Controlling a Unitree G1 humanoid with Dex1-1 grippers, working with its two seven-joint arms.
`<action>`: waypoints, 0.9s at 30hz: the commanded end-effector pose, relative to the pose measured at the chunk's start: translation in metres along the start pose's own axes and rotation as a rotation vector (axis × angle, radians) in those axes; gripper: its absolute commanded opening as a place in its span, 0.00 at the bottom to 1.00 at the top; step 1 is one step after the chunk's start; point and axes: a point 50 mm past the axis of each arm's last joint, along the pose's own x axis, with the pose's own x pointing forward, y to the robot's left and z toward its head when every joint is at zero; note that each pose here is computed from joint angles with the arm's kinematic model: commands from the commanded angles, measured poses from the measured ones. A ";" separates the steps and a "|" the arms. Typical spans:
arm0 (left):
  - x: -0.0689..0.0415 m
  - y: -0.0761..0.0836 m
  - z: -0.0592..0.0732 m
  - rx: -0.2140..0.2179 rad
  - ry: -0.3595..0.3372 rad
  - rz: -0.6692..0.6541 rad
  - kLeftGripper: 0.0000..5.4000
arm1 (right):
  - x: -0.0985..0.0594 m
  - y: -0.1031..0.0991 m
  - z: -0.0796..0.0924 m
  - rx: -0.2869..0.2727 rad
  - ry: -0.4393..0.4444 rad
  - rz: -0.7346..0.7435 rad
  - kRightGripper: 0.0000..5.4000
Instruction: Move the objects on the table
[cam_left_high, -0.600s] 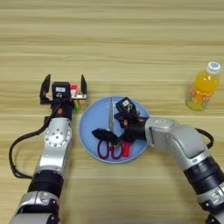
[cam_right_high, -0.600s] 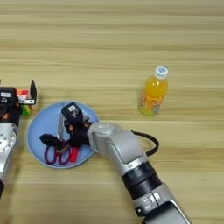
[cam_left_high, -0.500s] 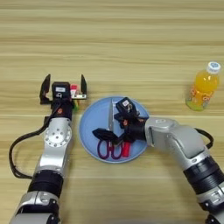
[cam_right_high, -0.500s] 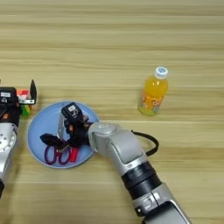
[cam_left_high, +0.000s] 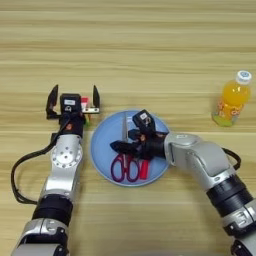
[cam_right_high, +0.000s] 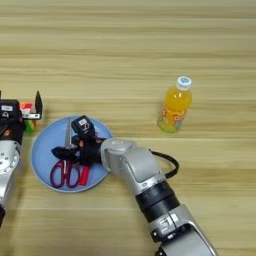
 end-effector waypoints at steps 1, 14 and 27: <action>0.000 -0.001 0.002 0.004 -0.007 -0.001 1.00 | 0.002 -0.006 -0.021 0.051 0.086 -0.036 0.50; 0.000 -0.001 0.001 0.006 -0.007 -0.001 1.00 | 0.001 -0.006 -0.017 0.068 0.068 -0.028 0.28; 0.000 -0.001 0.001 0.008 -0.007 -0.001 1.00 | -0.001 -0.007 -0.013 0.086 0.048 -0.030 0.23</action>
